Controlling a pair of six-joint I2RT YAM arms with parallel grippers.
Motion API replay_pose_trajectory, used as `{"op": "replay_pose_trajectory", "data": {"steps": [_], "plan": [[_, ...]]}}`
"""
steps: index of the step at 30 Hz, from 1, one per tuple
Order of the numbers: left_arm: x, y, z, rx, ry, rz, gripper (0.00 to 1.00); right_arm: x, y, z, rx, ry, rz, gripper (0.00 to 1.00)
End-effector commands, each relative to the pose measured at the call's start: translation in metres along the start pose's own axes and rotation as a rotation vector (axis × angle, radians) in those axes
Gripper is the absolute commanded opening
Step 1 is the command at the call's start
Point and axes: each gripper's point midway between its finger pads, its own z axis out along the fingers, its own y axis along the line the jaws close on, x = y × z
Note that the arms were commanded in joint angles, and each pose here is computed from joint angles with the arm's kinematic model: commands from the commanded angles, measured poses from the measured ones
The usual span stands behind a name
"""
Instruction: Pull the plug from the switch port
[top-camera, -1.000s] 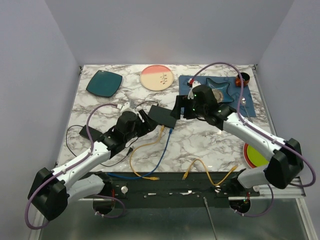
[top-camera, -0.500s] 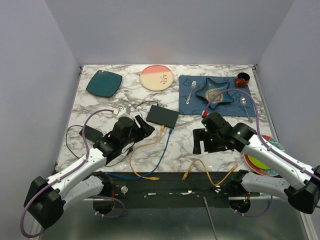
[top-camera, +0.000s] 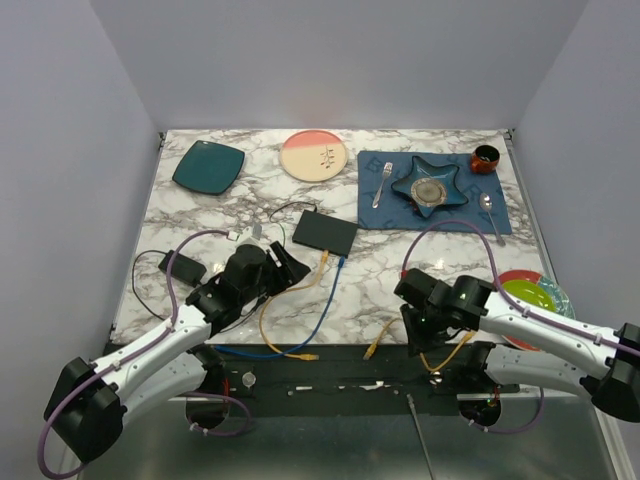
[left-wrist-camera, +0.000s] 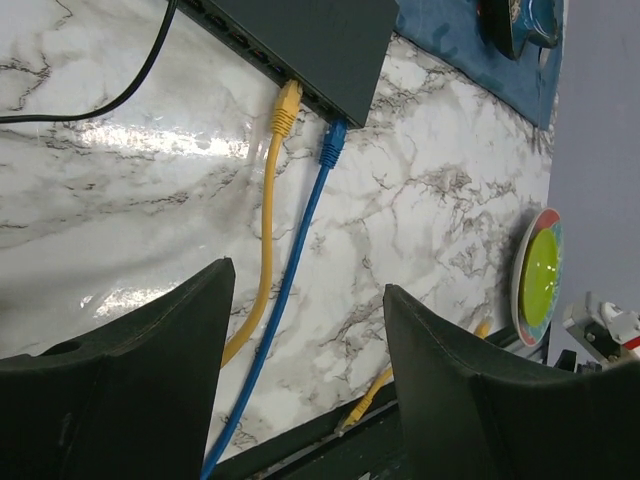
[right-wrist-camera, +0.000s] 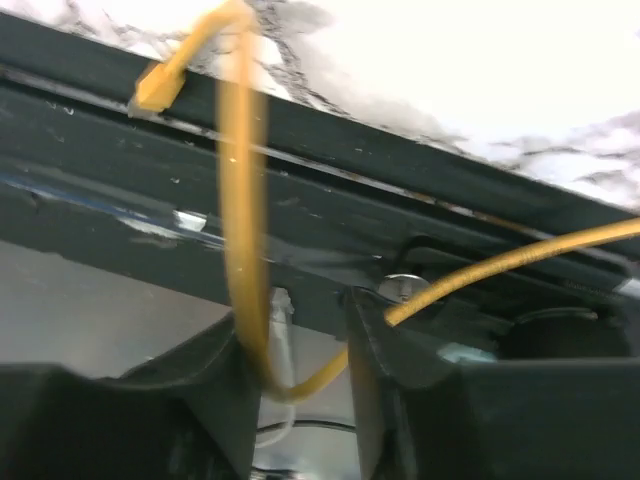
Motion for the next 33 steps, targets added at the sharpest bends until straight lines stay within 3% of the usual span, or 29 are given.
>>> {"op": "replay_pose_trajectory", "data": {"steps": [1, 2, 4, 9, 12, 16, 21, 22, 23, 25, 26, 27, 29, 33], "plan": [[0.000, -0.012, -0.005, 0.055, -0.002, -0.012, 0.71, -0.022, 0.010, -0.012, -0.014, -0.110, 0.056, 0.22], [0.000, -0.011, -0.007, 0.055, -0.004, -0.012, 0.71, -0.033, 0.008, -0.028, 0.010, -0.176, 0.079, 0.08], [0.001, -0.008, -0.007, 0.049, -0.006, -0.015, 0.71, -0.055, -0.007, -0.044, 0.100, -0.298, 0.104, 0.03], [0.003, -0.006, -0.005, 0.040, 0.001, -0.020, 0.71, -0.108, -0.033, -0.101, 0.345, -0.533, 0.140, 0.01], [0.002, -0.008, -0.006, 0.043, 0.003, -0.019, 0.71, -0.129, -0.050, -0.115, 0.472, -0.594, 0.162, 0.01], [0.001, -0.008, -0.009, 0.044, -0.007, -0.012, 0.71, -0.149, -0.079, -0.108, 0.607, -0.580, 0.214, 0.01], [0.001, -0.004, -0.010, 0.030, -0.007, -0.004, 0.71, -0.172, -0.120, -0.085, 0.570, -0.536, 0.322, 0.01], [0.001, -0.004, -0.010, 0.029, -0.005, -0.004, 0.71, -0.175, -0.123, -0.080, 0.548, -0.526, 0.329, 0.04], [0.002, -0.004, -0.009, 0.028, -0.001, -0.004, 0.71, -0.181, -0.124, -0.074, 0.528, -0.518, 0.323, 0.23], [0.003, -0.004, -0.009, 0.030, 0.002, -0.002, 0.71, -0.182, -0.120, -0.068, 0.492, -0.499, 0.321, 0.48], [0.003, -0.003, -0.009, 0.030, 0.002, -0.001, 0.71, -0.185, -0.116, -0.068, 0.468, -0.508, 0.313, 0.69], [0.003, -0.003, -0.009, 0.030, 0.002, 0.001, 0.71, -0.188, -0.109, -0.069, 0.425, -0.517, 0.313, 0.76], [0.002, -0.002, -0.010, 0.028, -0.008, 0.002, 0.71, -0.194, -0.103, -0.075, 0.385, -0.560, 0.320, 0.87], [0.003, 0.000, -0.009, 0.022, -0.008, 0.001, 0.71, -0.205, -0.084, -0.095, 0.275, -0.647, 0.325, 0.90]]}}
